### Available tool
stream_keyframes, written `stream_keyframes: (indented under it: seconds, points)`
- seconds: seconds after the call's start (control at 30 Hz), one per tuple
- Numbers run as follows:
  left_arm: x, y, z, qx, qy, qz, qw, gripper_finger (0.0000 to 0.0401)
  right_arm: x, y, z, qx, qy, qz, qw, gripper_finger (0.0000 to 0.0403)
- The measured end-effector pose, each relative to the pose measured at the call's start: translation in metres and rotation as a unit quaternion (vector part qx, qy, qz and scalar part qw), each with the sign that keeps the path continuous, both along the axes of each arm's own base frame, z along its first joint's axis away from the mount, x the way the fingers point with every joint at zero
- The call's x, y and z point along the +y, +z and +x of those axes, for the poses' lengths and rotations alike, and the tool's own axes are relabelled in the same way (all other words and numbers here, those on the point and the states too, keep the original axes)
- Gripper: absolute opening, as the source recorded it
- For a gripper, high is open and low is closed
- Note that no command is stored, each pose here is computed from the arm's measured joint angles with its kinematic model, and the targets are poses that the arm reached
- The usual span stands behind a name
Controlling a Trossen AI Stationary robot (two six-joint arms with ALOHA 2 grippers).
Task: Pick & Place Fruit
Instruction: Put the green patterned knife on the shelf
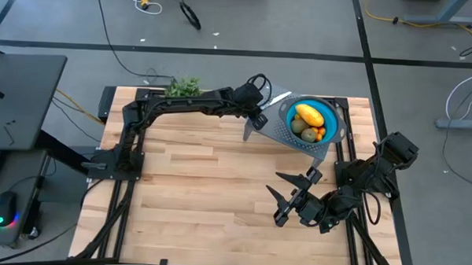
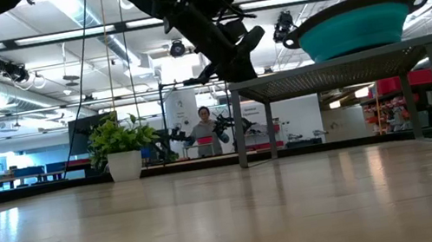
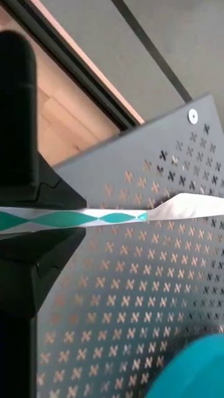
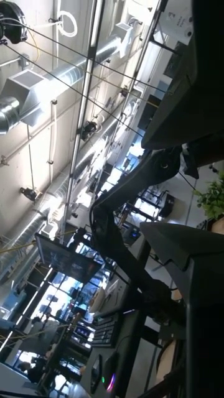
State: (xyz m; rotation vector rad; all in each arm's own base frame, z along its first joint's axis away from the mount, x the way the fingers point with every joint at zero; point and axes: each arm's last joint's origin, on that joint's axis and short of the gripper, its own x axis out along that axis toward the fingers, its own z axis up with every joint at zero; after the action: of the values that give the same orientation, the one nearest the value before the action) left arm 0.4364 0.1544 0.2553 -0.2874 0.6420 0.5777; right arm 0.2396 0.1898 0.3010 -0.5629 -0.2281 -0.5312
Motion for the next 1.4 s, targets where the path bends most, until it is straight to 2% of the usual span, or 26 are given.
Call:
stream_keyframes:
  seconds: [0.33, 0.57, 0.67, 0.83, 0.97, 1.1, 1.23, 1.4]
  points:
    - [0.0, 0.003, 0.003, -0.041, 0.004, -0.03, 0.999, 0.0083, 0.0, 0.0, 0.0, 0.0, 0.0, 0.0, 1.0, 0.0212]
    - [0.003, 0.003, 0.002, -0.05, 0.022, -0.046, 0.997, 0.0057, 0.0, 0.0, 0.0, 0.0, 0.0, 0.0, 1.0, 0.0212]
    - [0.003, 0.003, 0.002, -0.045, 0.009, -0.035, 0.998, 0.0043, 0.0, 0.0, 0.0, 0.0, 0.0, 0.0, 1.0, 0.0212]
    - [0.002, 0.008, 0.0, -0.013, -0.052, 0.015, 0.998, 0.0041, 0.0, 0.0, 0.0, 0.0, 0.001, 0.0, 1.0, 0.0212]
    - [-0.001, 0.027, -0.006, -0.02, -0.084, 0.056, 0.995, 0.0066, 0.0, 0.0, 0.0, 0.002, -0.002, -0.003, 1.0, 0.0212]
    - [-0.003, 0.043, -0.014, -0.02, -0.113, 0.07, 0.991, 0.0103, 0.0, 0.0, 0.0, 0.006, -0.007, 0.0, 1.0, 0.0212]
    - [-0.006, 0.041, -0.018, 0.005, -0.175, 0.067, 0.982, 0.0147, 0.0, 0.0, 0.0, 0.007, -0.007, 0.0, 1.0, 0.0212]
    - [-0.007, 0.037, -0.023, 0.046, -0.243, 0.091, 0.965, 0.0192, 0.0, -0.001, 0.0, 0.008, -0.01, 0.004, 1.0, 0.0212]
